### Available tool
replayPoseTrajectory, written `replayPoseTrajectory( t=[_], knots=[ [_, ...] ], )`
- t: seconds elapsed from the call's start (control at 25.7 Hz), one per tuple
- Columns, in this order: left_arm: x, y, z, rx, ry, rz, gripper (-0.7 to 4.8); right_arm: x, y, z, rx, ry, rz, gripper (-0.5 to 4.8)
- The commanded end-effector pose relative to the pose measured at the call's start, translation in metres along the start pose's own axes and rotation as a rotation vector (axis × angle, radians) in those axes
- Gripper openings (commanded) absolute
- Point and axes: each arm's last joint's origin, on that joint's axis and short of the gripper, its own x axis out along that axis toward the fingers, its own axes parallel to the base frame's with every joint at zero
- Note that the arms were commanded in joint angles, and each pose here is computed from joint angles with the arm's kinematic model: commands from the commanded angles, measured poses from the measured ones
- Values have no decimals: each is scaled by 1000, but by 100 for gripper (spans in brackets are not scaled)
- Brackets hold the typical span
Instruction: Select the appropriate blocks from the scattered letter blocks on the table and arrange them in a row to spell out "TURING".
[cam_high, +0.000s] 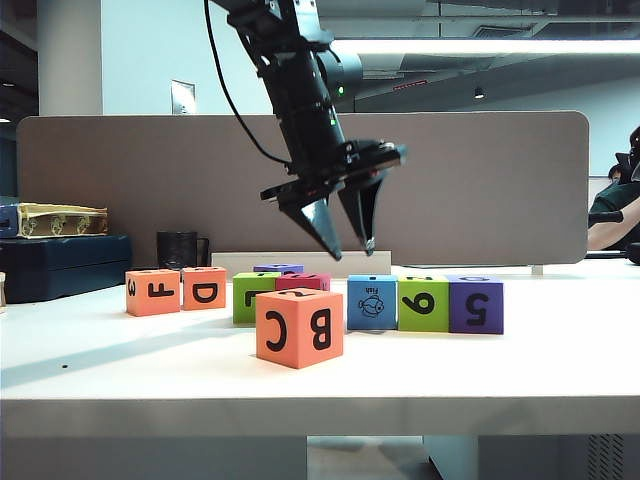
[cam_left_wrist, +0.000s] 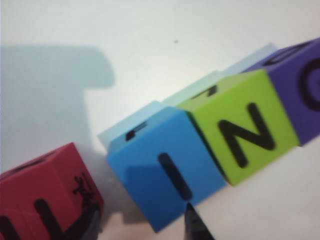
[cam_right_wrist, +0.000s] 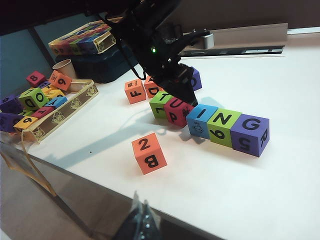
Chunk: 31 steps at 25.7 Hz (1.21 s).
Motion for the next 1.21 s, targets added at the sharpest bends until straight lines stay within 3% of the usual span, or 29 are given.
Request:
replayPoseTrajectory(
  t=[0.04, 0.78, 1.21],
  knots=[
    [5, 2, 1, 7, -1, 32, 209, -2, 2, 1, -18, -21, 1, -1],
    [10, 7, 1, 11, -1, 36, 209, -2, 2, 1, -19, -22, 1, -1],
    [12, 15, 0, -28, 3, 41, 209, -2, 2, 1, -19, -22, 1, -1]
  ],
)
